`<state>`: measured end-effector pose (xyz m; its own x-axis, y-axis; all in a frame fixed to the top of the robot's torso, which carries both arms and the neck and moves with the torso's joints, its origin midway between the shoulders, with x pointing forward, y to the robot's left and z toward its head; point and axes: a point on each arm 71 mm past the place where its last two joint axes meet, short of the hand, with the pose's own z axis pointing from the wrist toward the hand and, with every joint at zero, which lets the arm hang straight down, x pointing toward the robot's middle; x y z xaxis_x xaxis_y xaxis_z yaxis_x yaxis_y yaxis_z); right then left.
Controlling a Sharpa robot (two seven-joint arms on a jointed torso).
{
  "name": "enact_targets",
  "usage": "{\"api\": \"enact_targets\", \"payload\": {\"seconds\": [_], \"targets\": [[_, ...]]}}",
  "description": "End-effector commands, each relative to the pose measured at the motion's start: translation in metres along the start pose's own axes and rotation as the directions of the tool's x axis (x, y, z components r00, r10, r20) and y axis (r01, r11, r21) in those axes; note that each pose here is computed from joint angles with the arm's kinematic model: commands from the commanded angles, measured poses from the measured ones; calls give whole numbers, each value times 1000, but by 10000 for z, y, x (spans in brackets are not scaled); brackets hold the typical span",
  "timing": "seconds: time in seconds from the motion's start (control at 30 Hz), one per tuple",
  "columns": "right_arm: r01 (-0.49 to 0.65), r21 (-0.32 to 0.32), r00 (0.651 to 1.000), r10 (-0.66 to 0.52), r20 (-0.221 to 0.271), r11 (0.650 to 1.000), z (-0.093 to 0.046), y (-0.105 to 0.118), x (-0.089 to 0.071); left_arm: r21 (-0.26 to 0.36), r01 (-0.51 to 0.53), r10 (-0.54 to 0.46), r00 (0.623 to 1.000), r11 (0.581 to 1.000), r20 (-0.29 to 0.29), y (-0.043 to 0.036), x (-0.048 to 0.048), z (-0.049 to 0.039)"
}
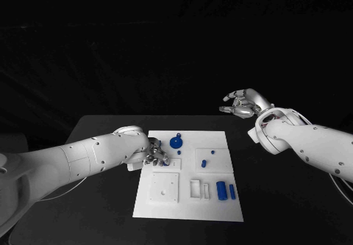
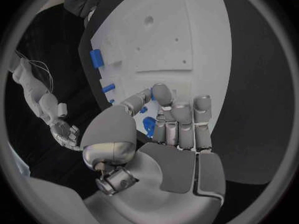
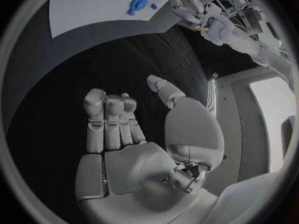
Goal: Assemble the parts on the task board
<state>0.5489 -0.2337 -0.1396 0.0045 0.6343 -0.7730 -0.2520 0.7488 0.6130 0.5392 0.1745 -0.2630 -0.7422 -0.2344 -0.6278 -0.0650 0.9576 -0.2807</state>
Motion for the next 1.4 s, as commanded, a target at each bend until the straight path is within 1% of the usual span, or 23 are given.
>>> {"api": "enact_targets", "payload": {"seconds": [0.03,0.33,0.73,1.4], "targets": [[2,-9,1000,-2,-11,1000,0,12,14,11,-2,2,1000,1000,2,-49,19,8],[2,-10,1000,-2,-11,1000,-3,13,12,18,-1,1,1000,1000,31,-72,3,11],[2,-10,1000,-2,-11,1000,-6,12,9,31,-2,1,999,1000,35,-105,11,10],[3,-9,1000,-3,-11,1000,-7,7,5,27,-16,15,999,1000,31,-119,10,25]]}}
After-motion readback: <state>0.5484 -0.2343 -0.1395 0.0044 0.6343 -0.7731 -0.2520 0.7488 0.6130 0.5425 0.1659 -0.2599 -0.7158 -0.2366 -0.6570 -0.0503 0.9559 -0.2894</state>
